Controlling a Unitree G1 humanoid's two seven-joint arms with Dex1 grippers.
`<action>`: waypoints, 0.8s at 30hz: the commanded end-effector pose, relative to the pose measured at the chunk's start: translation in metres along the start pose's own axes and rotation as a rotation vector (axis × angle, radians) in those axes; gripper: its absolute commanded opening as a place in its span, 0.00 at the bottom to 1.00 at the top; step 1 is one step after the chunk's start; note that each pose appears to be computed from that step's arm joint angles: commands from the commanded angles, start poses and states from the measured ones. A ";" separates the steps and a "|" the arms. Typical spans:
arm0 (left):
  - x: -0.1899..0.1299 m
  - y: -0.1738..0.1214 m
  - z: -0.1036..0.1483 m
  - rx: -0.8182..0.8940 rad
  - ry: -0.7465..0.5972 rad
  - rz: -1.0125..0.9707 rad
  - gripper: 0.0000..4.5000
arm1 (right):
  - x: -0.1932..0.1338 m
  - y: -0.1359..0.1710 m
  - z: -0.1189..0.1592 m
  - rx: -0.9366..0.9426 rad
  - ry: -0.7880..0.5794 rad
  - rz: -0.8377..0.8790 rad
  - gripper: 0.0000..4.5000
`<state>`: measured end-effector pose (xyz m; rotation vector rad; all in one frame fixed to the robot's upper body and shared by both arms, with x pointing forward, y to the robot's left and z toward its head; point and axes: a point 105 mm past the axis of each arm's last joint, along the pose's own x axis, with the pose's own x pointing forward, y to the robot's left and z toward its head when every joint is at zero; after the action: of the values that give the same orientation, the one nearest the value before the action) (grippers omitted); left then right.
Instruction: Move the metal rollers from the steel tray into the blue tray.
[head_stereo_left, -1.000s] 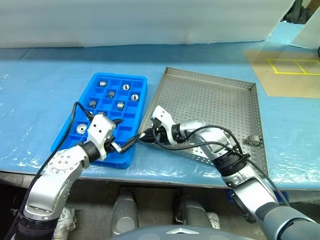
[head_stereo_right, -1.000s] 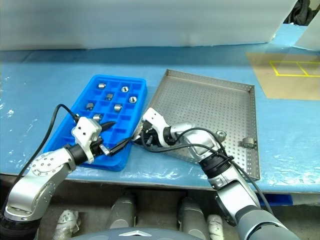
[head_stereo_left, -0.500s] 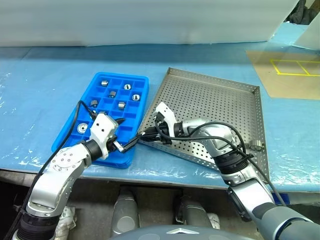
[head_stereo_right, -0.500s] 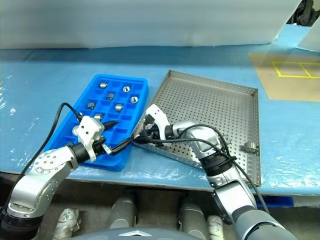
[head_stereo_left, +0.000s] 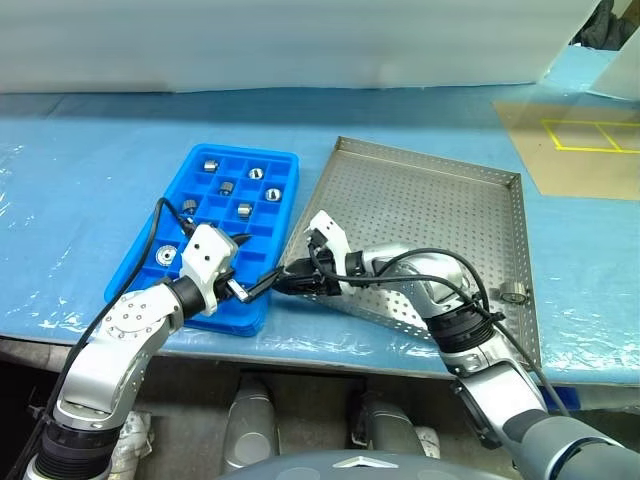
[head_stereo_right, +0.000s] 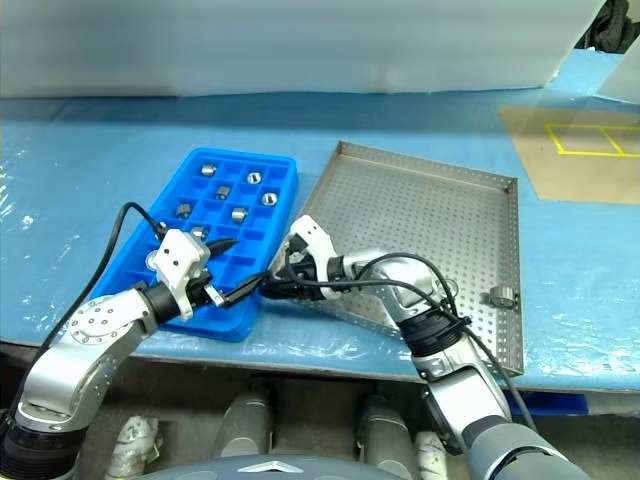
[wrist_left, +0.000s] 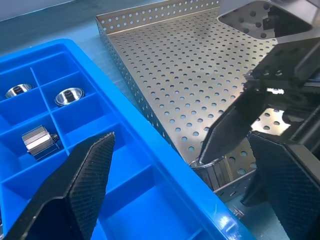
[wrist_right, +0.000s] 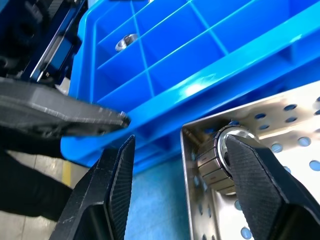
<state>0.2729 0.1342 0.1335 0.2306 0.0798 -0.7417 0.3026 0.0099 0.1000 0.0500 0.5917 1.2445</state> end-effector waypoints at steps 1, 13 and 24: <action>0.002 -0.003 0.010 0.030 -0.029 -0.015 1.00 | 0.000 -0.004 0.012 -0.001 -0.040 -0.031 0.65; 0.005 -0.005 0.013 0.034 -0.036 -0.023 1.00 | 0.002 -0.023 0.000 -0.197 0.039 -0.155 0.65; -0.001 0.004 0.017 0.026 -0.058 0.034 1.00 | 0.002 -0.022 0.012 -0.209 -0.040 -0.154 0.16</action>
<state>0.2753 0.1305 0.1361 0.2289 0.0712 -0.7364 0.3258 0.0055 0.0909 -0.1555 0.4784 1.1360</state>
